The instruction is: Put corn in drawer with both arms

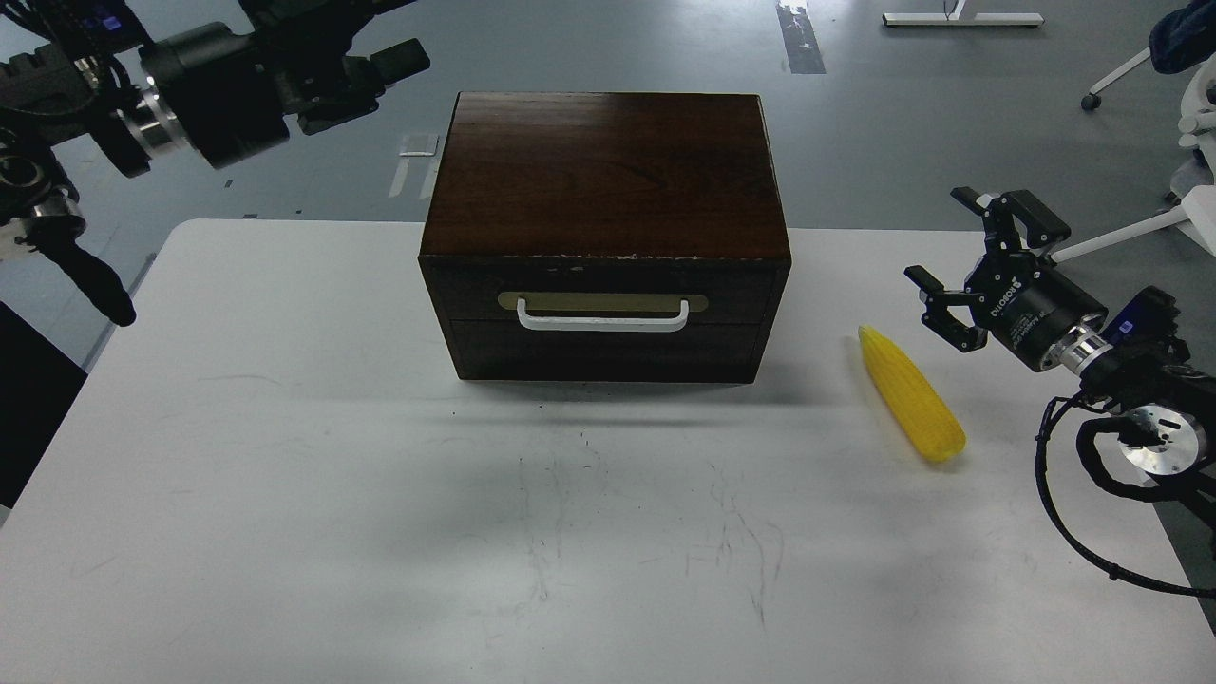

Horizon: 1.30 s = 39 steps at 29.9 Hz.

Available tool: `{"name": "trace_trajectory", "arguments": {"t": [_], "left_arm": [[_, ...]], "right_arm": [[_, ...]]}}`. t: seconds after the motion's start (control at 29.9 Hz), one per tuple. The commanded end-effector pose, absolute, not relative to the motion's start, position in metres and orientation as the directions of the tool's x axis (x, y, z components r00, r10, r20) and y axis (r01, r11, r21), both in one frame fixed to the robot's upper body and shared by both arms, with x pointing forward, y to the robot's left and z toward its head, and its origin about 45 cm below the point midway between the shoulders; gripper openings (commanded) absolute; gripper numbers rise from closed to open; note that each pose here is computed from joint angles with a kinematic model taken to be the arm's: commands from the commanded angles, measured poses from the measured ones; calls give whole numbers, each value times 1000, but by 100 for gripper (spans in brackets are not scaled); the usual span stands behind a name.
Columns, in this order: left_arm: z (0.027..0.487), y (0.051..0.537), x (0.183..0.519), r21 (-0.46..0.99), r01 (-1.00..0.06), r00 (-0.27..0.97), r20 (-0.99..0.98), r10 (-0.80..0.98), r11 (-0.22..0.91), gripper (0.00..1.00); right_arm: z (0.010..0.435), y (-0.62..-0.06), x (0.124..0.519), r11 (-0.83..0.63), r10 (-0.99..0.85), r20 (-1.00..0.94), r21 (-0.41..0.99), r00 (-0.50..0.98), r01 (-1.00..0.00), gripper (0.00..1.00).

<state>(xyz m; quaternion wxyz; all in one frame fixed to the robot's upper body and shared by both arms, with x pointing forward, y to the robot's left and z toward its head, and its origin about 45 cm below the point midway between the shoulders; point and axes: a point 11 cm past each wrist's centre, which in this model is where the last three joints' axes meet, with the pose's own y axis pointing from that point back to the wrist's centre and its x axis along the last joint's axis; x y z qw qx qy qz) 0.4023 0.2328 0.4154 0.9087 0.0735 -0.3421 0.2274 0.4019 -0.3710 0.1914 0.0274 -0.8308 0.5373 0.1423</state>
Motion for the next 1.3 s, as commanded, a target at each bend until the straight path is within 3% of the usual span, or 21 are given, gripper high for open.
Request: {"name": "trace_trajectory", "arguments": {"t": [0.0,0.23,0.33,0.53,0.9,1.27], "left_arm": [[425,191,387,64,-356,583,795,168,932,98],[425,140,379,241,-281,362,923,-130,929,98],[401,125,378,407,-274,264,903,-338,872,98],[356,117,375,612,-254,180,791,-585,749,98],[321,110,374,734,-272,33,653,-756,622,98],[287,104,371,808,-252,-16,546,-837,532,98]], "right_arm": [[191,-371,402,-421,-885,-266,107,382,-901,100],[192,-371,402,-422,-885,-265,107,383,-900,100],[193,-370,403,-423,-884,-263,103,385,-900,100],[193,-371,403,-422,-885,-262,104,385,-900,100],[194,-372,404,-420,-886,-262,103,383,-902,100],[194,-372,403,-419,-887,-261,104,381,-902,100]]}}
